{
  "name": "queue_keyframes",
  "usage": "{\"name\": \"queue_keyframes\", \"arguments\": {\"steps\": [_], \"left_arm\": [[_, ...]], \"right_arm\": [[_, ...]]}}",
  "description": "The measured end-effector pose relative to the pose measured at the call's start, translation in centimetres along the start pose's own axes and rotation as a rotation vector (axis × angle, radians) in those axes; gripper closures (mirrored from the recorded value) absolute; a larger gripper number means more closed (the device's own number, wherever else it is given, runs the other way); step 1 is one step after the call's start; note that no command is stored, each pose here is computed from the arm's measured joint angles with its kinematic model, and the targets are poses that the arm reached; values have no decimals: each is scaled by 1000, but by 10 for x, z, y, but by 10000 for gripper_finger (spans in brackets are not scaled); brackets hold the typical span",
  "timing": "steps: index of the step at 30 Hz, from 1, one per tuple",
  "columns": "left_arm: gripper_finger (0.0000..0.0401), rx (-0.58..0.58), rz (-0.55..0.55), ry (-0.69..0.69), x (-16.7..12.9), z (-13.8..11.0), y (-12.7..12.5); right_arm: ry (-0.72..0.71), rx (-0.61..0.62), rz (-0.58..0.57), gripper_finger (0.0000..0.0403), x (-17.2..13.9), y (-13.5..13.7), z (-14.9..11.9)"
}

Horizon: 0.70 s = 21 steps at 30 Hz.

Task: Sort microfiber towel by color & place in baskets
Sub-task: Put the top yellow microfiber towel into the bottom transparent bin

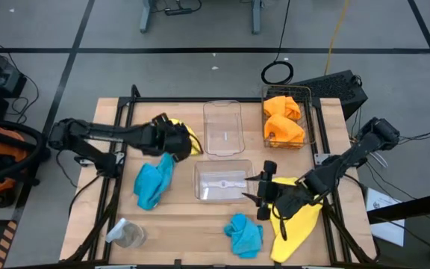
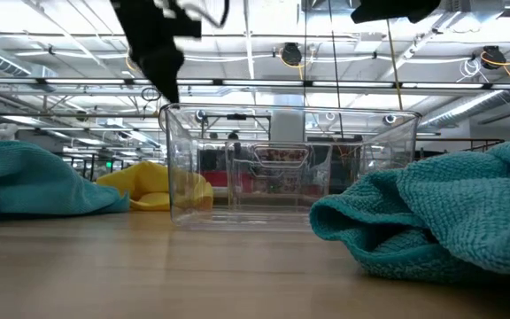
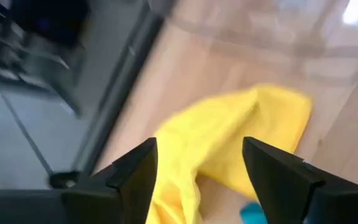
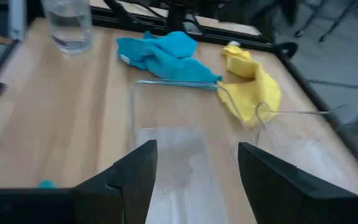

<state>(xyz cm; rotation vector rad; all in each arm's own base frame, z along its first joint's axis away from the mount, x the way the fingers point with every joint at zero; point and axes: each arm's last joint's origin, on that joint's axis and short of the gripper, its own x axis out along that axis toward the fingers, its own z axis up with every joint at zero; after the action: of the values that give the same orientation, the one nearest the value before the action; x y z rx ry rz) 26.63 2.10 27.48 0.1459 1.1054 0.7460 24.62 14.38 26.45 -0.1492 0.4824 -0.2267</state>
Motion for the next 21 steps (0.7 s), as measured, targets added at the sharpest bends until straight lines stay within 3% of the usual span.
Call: {"name": "queue_keyframes", "arguments": {"steps": [7, 15, 21], "left_arm": [[182, 21, 11, 177, 51, -22, 20], [182, 35, -52, 153, 89, -38, 22], [199, 21, -55, 174, 99, -49, 23]], "right_arm": [[-2, -33, -115, 188, 7, 1, -5], [-1, -34, -115, 188, 7, 1, -5], [-5, -33, -138, 188, 8, -1, -4]]}}
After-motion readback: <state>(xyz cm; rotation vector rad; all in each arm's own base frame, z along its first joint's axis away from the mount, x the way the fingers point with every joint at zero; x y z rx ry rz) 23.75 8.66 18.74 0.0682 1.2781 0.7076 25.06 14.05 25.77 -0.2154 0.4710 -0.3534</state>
